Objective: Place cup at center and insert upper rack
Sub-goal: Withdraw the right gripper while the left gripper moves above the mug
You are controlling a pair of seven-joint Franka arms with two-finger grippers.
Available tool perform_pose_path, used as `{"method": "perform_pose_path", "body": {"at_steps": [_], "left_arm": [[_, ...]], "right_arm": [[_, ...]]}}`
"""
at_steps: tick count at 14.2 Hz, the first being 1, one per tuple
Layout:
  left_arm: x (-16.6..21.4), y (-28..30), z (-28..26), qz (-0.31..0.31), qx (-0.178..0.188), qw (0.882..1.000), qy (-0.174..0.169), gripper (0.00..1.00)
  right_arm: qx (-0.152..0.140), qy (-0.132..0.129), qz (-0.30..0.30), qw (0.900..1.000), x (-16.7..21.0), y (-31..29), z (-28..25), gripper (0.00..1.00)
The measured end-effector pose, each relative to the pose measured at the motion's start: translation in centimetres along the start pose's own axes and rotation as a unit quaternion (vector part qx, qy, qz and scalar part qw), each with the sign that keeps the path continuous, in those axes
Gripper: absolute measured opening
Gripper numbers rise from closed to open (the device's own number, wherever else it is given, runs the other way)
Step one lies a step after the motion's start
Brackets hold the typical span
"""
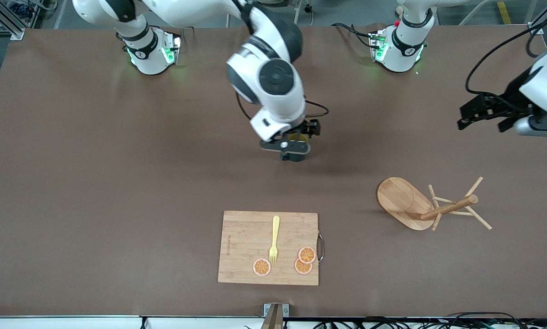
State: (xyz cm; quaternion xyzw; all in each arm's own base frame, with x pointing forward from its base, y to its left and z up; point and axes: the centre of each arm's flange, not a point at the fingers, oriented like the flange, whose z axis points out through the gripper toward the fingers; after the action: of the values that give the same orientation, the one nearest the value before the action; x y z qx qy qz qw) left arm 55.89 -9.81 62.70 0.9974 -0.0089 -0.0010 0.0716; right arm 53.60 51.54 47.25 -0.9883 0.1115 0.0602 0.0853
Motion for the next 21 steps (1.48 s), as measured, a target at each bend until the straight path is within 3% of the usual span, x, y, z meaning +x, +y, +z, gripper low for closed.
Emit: {"method": "perform_pose_path", "body": {"at_steps": [2,4,7,10,16,21], "left_arm": [[-0.6,3.1,1.2,-0.016,-0.017,1.000,-0.016,1.00],[-1.5,6.5,2.3,-0.032,-0.018,0.999,-0.029,1.00],[-3.4,11.8,4.6,-0.056,-0.011,0.997,-0.051,1.00],[-5.3,17.0,7.1,-0.083,-0.010,0.995,-0.058,1.00],[-9.0,30.4,13.6,-0.183,-0.042,0.982,-0.033,1.00],[-13.3,39.6,22.5,-0.262,-0.017,0.965,-0.009,1.00]], "right_arm": [[0.005,0.025,0.019,1.000,4.5,5.1,-6.3,1.00],[-0.017,0.049,0.023,0.998,9.2,11.2,-10.3,1.00],[-0.041,0.037,0.040,0.998,16.1,21.7,-13.0,1.00],[-0.037,0.045,0.044,0.997,20.4,30.1,-15.8,1.00],[-0.063,0.093,-0.002,0.994,20.9,38.0,-22.6,1.00],[-0.068,0.090,-0.019,0.993,19.1,47.0,-26.5,1.00]]}}
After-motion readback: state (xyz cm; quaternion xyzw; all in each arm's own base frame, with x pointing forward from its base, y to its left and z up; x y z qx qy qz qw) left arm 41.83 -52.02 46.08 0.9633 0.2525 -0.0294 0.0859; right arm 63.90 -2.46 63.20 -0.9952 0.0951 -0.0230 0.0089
